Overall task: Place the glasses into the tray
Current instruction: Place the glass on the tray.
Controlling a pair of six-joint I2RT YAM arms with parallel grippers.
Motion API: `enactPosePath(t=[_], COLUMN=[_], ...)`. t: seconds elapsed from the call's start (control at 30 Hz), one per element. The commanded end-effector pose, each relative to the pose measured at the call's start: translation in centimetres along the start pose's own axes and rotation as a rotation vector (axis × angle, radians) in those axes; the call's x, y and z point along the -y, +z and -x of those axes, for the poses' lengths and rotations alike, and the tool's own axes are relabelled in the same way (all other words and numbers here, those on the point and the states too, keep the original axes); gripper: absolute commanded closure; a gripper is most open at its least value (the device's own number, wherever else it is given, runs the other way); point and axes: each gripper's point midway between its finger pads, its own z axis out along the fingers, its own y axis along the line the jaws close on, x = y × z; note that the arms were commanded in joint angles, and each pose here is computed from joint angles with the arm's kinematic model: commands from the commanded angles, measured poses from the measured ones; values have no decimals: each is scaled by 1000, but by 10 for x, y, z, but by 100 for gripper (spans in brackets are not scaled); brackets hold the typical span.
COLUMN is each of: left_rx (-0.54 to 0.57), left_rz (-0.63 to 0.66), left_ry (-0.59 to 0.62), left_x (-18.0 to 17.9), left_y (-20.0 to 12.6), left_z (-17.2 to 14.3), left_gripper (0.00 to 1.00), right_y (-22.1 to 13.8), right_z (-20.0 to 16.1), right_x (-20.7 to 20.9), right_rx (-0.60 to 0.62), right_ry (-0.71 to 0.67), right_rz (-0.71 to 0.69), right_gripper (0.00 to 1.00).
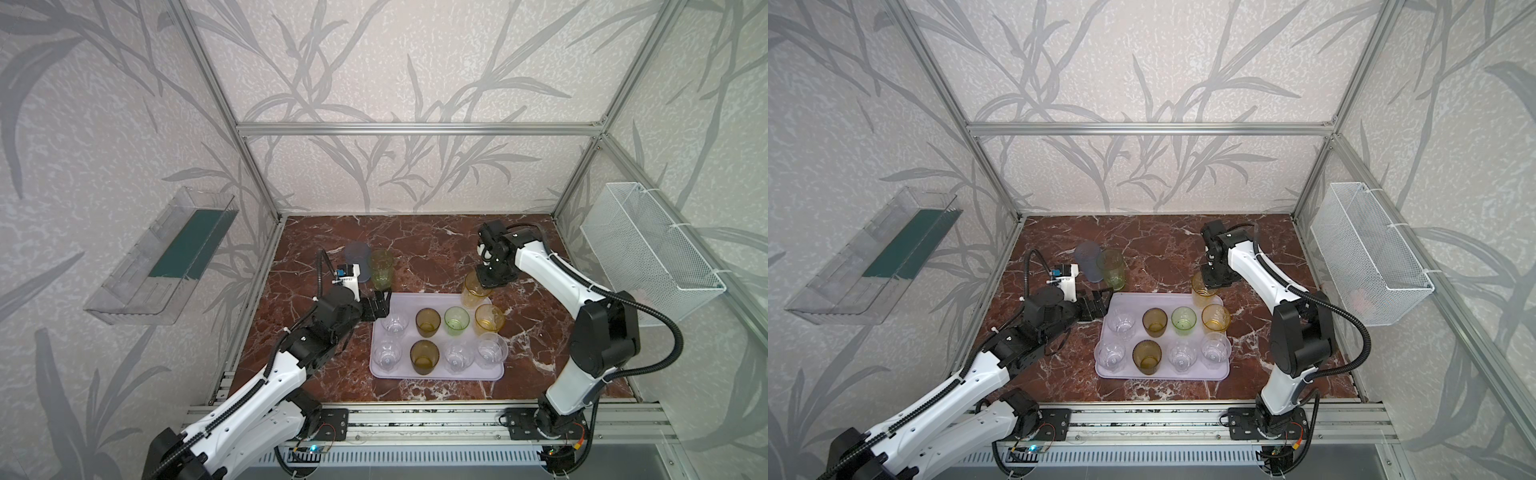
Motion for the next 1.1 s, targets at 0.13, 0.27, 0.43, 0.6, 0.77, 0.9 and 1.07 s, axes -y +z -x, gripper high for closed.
enactPosePath(t=[0.13, 0.27, 0.43, 0.6, 0.77, 0.9, 1.07], left_rx=[42, 40, 39, 43, 45, 47, 52], left_rz=[-5, -6, -8, -6, -3, 2, 8], left_ry=[8, 6, 5, 3, 3, 4, 8], left_x=[5, 5, 5, 4, 3, 1, 0], left_y=[-5, -5, -5, -6, -8, -9, -10], left_z=[15, 14, 14, 13, 12, 12, 13], left_gripper=[1, 1, 1, 1, 1, 1, 1], right_y=[-24, -23, -23, -23, -16, -10, -5], right_z=[-7, -13, -18, -20, -22, -23, -22], right_x=[-1, -3, -4, -3, -3, -4, -6], right_rx=[50, 34, 17, 11, -18, -29, -38], right_ry=[-17, -26, -46, -63, -69, -66, -63], right_rz=[-3, 1, -16, -43, -54, -51, -46], right_gripper=[90, 91, 91, 91, 91, 91, 88])
